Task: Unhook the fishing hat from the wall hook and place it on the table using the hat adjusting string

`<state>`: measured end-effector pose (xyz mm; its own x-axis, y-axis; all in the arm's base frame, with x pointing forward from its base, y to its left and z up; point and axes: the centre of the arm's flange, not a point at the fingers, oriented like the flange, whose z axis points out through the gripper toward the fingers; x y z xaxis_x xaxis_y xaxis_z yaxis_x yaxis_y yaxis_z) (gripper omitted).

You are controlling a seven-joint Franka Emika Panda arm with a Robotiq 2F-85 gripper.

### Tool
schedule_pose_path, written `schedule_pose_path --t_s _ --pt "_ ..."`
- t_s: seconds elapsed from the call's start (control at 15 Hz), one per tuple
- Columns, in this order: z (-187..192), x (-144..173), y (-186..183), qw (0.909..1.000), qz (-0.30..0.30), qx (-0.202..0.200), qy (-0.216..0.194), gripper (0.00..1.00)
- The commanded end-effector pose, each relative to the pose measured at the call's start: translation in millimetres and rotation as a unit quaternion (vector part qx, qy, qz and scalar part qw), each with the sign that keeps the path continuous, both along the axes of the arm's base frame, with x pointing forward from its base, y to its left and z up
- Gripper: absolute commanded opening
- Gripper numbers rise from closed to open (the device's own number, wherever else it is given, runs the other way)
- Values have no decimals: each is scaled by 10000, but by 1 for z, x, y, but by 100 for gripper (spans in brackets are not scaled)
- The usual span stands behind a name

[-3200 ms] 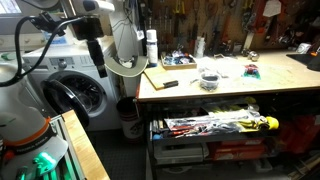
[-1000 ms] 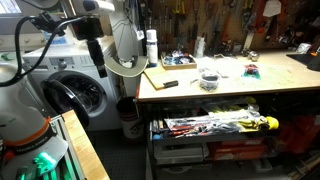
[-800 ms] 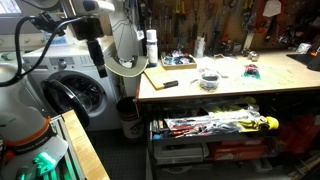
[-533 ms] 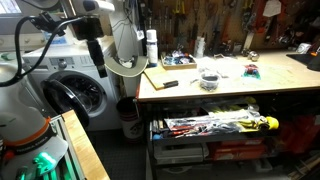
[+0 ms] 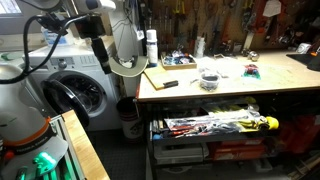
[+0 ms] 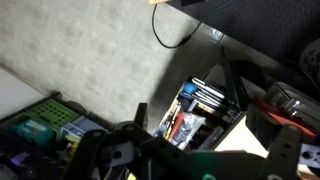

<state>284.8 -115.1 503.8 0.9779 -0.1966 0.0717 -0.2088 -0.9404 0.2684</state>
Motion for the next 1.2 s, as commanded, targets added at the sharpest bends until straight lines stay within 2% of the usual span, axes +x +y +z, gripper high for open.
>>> schedule_pose_path --t_s 0.0,0.13,0.27,0.4,0.53,0.73,0.8,1.13 --pt "10 40 32 9949 815 -316 -508 100" --pt "15 59 55 9865 1329 -400 -875 100" --pt "20 77 77 9740 1826 -416 -1275 100" --pt "26 94 97 9611 2231 -253 -1608 100" --pt "31 112 117 9504 2593 -147 -1710 100" --pt "37 135 149 9408 3029 37 -1521 100" --pt "39 142 159 9396 3102 114 -1444 100" --pt "53 168 211 9542 2899 333 -654 100"
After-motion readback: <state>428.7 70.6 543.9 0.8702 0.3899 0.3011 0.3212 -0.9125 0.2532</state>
